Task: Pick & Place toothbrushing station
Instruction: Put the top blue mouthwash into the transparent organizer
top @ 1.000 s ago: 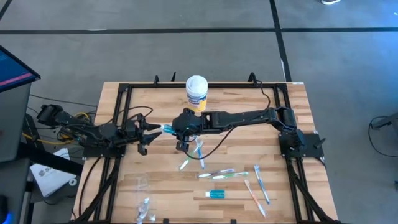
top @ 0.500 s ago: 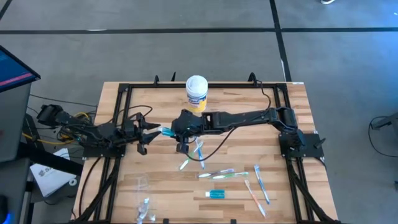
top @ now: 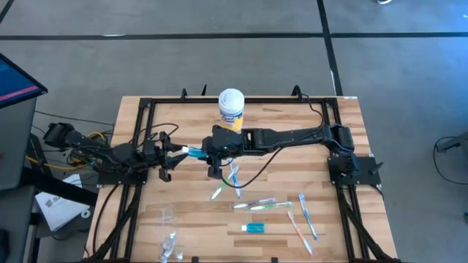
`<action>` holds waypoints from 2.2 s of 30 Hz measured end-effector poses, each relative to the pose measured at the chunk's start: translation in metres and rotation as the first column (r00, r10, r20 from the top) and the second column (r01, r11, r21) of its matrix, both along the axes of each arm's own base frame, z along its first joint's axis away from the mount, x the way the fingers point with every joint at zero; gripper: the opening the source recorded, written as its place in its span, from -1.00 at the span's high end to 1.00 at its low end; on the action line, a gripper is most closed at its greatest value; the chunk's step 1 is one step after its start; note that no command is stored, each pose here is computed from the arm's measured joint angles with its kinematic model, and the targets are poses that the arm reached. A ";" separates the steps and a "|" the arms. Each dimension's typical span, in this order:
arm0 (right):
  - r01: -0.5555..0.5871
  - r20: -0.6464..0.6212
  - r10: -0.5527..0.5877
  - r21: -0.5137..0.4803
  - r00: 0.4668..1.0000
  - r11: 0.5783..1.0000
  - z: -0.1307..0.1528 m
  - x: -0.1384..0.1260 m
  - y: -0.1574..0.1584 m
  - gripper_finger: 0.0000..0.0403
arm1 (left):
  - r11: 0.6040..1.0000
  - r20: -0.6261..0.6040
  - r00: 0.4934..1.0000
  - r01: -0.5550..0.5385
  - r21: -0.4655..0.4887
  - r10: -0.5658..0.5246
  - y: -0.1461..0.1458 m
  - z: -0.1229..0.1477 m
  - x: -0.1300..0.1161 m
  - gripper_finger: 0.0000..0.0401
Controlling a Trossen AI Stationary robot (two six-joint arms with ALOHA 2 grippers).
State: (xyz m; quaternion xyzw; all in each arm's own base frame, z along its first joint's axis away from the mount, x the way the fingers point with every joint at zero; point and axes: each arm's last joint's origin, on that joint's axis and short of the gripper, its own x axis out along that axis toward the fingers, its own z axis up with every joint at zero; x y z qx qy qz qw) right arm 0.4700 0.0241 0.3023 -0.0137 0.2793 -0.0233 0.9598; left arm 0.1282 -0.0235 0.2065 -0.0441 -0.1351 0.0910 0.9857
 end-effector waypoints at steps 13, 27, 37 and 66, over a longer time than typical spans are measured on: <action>-0.060 0.091 0.059 0.006 0.994 0.998 0.008 0.004 0.002 0.41 | 0.995 0.127 0.989 0.071 0.065 -0.079 -0.002 0.012 -0.004 0.28; -0.090 0.174 0.089 -0.002 0.981 0.996 0.021 0.004 0.002 0.41 | 0.992 0.176 0.979 0.084 0.098 -0.100 -0.002 0.017 -0.006 0.28; -0.090 0.175 0.089 -0.002 0.981 0.996 0.021 0.004 0.002 0.41 | 0.988 0.204 0.972 0.098 0.116 -0.120 -0.002 0.019 -0.007 0.28; -0.090 0.191 0.089 -0.001 0.978 0.996 0.021 0.006 0.002 0.41 | 0.989 0.211 0.970 0.097 0.112 -0.119 -0.002 0.020 -0.007 0.57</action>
